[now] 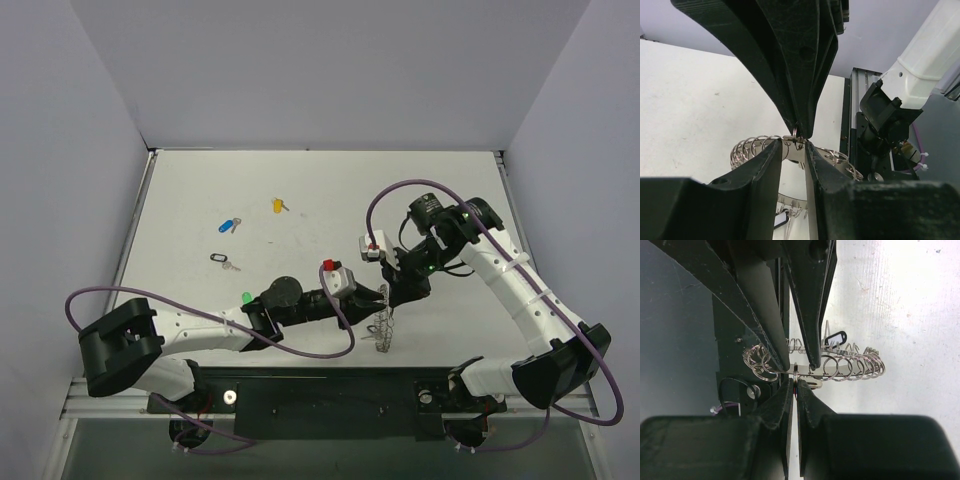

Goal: Put the keys on the keyring

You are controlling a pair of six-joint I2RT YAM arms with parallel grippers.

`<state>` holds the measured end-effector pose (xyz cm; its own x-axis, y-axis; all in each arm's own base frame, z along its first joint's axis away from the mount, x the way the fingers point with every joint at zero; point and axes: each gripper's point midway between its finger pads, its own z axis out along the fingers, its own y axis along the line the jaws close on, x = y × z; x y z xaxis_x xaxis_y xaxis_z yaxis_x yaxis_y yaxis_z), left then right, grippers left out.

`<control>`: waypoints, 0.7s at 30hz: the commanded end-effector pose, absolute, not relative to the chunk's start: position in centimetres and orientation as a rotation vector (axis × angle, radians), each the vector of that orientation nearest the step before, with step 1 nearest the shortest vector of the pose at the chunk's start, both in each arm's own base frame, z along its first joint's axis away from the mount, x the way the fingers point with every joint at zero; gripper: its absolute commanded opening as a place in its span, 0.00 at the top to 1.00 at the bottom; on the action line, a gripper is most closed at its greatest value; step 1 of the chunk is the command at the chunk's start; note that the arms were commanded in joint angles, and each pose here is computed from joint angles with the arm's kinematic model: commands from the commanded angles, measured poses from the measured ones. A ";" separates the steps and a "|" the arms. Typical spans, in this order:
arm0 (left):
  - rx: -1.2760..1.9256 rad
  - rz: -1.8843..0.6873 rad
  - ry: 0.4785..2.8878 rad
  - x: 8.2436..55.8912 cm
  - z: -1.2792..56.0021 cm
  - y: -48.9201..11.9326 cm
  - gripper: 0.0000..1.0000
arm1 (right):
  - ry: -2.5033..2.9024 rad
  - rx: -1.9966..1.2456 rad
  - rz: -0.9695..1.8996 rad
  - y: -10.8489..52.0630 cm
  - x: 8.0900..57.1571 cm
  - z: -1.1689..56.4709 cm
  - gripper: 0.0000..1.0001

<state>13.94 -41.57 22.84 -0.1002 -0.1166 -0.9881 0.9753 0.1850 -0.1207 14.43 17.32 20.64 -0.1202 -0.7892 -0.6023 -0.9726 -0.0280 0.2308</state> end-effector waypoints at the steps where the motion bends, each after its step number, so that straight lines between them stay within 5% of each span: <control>1: 0.909 -1.255 1.188 13.5 26.5 -42.4 0.66 | 1.927 -1.850 0.962 17.4 13.2 21.8 1.00; 11: 0.924 -1.282 1.186 13.1 26.4 -42.8 0.78 | 1.917 -1.844 0.972 17.6 13.1 21.9 1.00; 14: 0.937 -1.285 1.190 13.0 26.2 -42.9 1.00 | 1.916 -1.840 0.977 17.6 13.1 22.0 1.00; 18: 0.950 -1.278 1.199 12.9 26.0 -42.7 1.00 | 1.907 -1.821 0.992 17.7 13.0 22.3 1.00; 21: 0.913 -1.273 1.187 13.1 26.5 -42.0 1.00 | 1.895 -1.774 1.022 17.6 13.0 22.6 0.78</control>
<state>13.40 -42.18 23.61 -0.1205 -0.1341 -0.9836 0.9801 0.1414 -0.1394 14.15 17.31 20.98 -0.1334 -0.7756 -0.6170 -0.9696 -0.0267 0.2432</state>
